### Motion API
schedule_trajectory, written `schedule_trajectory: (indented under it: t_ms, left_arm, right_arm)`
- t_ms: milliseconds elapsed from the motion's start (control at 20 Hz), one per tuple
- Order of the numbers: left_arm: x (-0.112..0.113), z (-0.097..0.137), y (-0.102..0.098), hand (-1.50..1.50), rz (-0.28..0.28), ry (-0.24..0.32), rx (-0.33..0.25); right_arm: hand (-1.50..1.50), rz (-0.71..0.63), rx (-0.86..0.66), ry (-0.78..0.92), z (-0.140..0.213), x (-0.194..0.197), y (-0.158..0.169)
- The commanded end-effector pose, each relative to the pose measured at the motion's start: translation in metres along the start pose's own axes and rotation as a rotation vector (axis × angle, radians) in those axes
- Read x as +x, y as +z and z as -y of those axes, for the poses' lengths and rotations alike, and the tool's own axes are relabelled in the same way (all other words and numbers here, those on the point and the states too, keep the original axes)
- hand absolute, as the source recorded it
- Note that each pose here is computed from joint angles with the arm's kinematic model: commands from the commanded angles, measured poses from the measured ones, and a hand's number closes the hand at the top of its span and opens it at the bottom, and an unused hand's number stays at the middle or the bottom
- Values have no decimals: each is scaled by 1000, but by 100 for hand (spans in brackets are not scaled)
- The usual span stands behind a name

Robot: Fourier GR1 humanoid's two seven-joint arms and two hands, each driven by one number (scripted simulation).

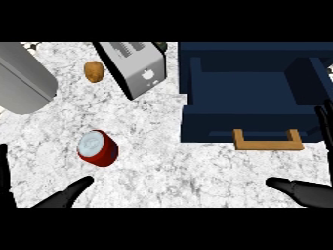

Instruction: Pick up the can, place it into the drawer and close the drawer

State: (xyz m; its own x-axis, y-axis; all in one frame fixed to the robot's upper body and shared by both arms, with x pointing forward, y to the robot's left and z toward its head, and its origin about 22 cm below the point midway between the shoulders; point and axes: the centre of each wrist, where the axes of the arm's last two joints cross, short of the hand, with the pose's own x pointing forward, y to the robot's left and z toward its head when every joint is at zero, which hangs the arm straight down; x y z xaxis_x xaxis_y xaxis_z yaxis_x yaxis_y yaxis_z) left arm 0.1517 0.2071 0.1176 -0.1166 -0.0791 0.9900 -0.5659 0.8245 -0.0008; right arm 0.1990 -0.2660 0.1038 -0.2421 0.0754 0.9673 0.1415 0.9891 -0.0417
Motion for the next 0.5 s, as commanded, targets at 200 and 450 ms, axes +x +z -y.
schedule_trajectory:
  t_ms: [200,450]
  left_arm:
    - [3,7,-2,-150,-32,-5,22]
    - [-23,34,-3,-150,-67,-19,2]
  right_arm:
    - [-150,-12,-6,-2,-9,-9,1]
    - [-150,-21,-19,-4,1,-2,0]
